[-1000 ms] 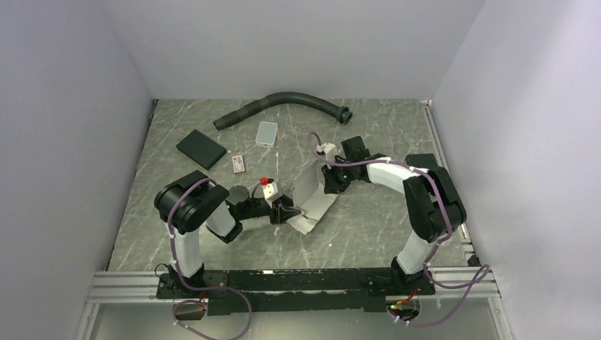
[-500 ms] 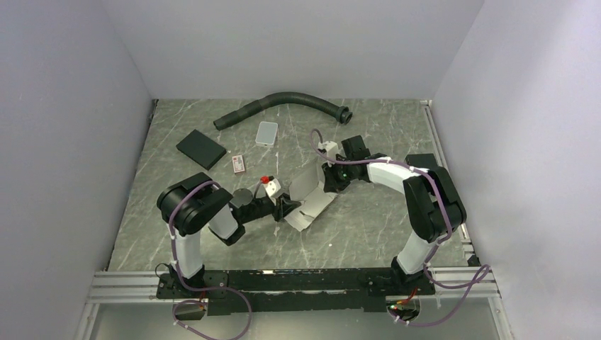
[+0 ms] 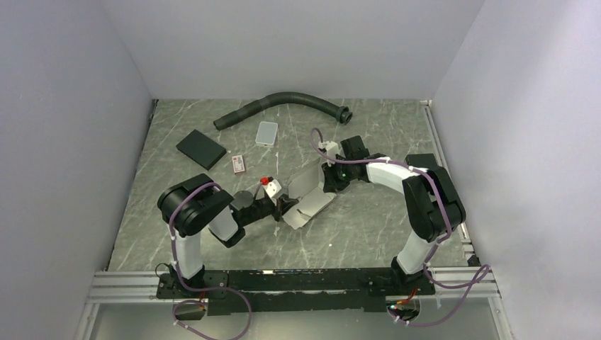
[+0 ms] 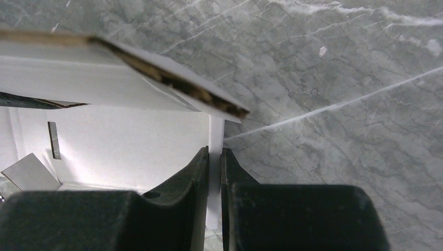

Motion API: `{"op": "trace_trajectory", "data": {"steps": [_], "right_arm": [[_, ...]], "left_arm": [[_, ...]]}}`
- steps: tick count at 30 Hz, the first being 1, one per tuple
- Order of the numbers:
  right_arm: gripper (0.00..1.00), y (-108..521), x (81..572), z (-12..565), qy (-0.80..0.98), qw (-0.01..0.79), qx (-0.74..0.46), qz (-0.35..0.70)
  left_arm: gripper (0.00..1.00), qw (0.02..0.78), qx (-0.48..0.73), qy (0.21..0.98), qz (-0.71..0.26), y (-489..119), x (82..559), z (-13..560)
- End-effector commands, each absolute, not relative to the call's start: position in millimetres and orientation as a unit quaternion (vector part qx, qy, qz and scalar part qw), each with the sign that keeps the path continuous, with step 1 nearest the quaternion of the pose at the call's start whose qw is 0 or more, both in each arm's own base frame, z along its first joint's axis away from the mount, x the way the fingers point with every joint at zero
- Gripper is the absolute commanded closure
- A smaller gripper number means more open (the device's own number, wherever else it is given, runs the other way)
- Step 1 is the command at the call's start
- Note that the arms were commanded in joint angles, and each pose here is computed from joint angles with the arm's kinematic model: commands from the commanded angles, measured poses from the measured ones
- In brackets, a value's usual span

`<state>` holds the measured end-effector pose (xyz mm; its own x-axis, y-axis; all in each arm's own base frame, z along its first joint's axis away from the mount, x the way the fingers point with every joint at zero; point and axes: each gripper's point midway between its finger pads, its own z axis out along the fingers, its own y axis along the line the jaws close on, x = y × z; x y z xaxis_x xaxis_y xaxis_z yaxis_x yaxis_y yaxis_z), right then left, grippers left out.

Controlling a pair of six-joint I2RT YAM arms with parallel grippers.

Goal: Fold the paper box
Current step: Fold the paper box at the center of the board.

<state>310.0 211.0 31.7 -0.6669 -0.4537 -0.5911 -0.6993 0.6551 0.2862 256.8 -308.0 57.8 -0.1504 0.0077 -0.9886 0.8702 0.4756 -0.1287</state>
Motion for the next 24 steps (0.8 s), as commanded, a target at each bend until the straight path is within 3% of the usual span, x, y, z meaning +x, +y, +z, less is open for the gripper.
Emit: {"op": "trace_trajectory", "data": {"steps": [1, 2, 3, 4, 6, 8, 13, 19, 24], "right_arm": [[1.00, 226, 322, 46, 0.862, 0.267, -0.337, 0.268], [1.00, 224, 324, 44, 0.865, 0.268, -0.335, 0.261], [1.00, 222, 326, 42, 0.867, 0.270, -0.333, 0.253], [1.00, 220, 328, 42, 0.869, 0.272, -0.331, 0.247], [1.00, 216, 331, 41, 0.872, 0.277, -0.328, 0.235], [1.00, 212, 334, 42, 0.874, 0.282, -0.326, 0.226], [1.00, 206, 339, 41, 0.877, 0.289, -0.323, 0.208], [1.00, 201, 344, 41, 0.881, 0.296, -0.317, 0.190], [0.86, 199, 345, 39, 0.884, 0.292, -0.316, 0.184]], "left_arm": [[1.00, 0.592, 0.343, 0.618, -0.387, -314, 257, 82], [0.96, 0.590, 0.337, 0.621, -0.391, -314, 257, 82], [0.83, 0.591, 0.324, 0.628, -0.390, -313, 260, 82], [0.63, 0.594, 0.305, 0.636, -0.386, -309, 264, 83], [0.49, 0.604, 0.294, 0.638, -0.377, -303, 267, 87], [0.41, 0.611, 0.290, 0.634, -0.373, -299, 264, 94], [0.34, 0.609, 0.281, 0.644, -0.368, -288, 260, 105], [0.34, 0.568, 0.212, 0.726, -0.326, -267, 269, 99], [0.34, 0.506, 0.138, 0.794, -0.308, -251, 265, 89]]}}
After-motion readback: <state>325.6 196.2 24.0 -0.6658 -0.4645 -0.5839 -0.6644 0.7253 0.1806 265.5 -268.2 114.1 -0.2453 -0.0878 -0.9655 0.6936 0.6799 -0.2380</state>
